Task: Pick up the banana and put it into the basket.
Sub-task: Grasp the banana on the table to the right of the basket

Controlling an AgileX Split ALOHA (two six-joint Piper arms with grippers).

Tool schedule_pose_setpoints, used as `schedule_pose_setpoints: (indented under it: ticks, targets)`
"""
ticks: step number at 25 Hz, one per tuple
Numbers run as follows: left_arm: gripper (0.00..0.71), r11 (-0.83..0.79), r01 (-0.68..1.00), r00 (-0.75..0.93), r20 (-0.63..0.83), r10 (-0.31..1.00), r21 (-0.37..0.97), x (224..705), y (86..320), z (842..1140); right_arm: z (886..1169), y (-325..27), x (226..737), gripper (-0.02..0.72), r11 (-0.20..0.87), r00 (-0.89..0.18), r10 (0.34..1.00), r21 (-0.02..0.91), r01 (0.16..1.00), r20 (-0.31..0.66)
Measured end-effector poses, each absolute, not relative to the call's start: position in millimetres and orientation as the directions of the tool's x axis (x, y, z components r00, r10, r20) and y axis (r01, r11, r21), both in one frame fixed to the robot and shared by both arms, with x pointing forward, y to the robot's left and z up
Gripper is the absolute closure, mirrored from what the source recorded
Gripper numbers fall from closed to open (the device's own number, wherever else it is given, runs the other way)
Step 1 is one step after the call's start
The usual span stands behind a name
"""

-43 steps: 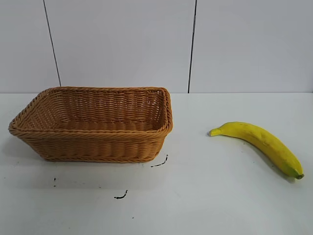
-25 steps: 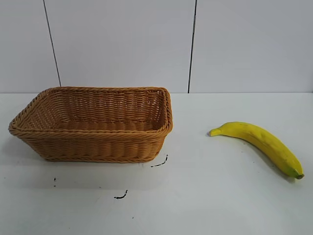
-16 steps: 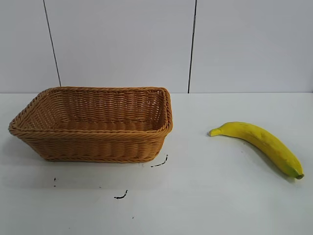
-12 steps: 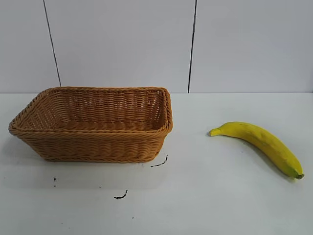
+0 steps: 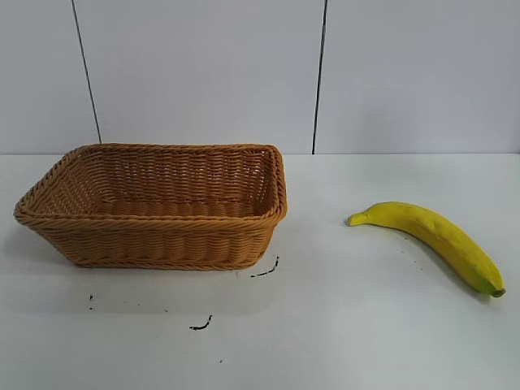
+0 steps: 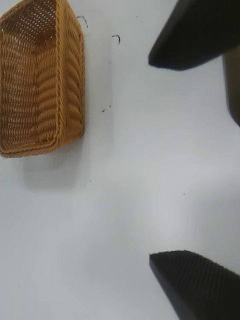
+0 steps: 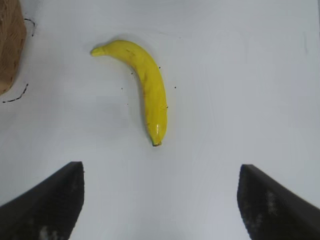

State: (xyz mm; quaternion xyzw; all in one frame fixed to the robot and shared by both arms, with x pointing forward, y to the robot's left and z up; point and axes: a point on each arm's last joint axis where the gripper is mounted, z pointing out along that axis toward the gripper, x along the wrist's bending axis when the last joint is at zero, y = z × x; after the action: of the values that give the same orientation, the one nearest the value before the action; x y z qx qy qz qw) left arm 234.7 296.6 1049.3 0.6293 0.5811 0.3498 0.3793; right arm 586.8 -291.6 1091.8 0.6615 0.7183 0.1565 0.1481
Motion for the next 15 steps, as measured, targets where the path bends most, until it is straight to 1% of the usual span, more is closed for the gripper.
schedule_pose_setpoints:
  ticks: [3, 7, 9, 15]
  targets:
    - [0.015, -0.037, 0.466, 0.080, -0.001, 0.997, 0.884, 234.7, 296.6, 1049.3, 1075.8, -291.2, 614.6, 0.101, 0.141, -0.140, 0.990, 0.389, 0.911, -0.029]
    - [0.015, -0.037, 0.466, 0.080, -0.001, 0.997, 0.884, 234.7, 296.6, 1049.3, 1051.8, -288.0, 634.4, 0.101, 0.289, -0.291, 0.955, 0.350, 0.891, -0.048]
    - [0.015, -0.037, 0.466, 0.080, -0.001, 0.997, 0.884, 234.7, 296.6, 1049.3, 1041.4, -286.2, 638.8, 0.101, 0.344, -0.350, 0.936, 0.332, 0.878, -0.043]
    - [0.015, -0.037, 0.466, 0.080, -0.001, 0.997, 0.884, 234.7, 296.6, 1049.3, 1023.3, -284.3, 644.5, 0.101, 0.353, -0.366, 0.931, 0.295, 0.888, -0.012]
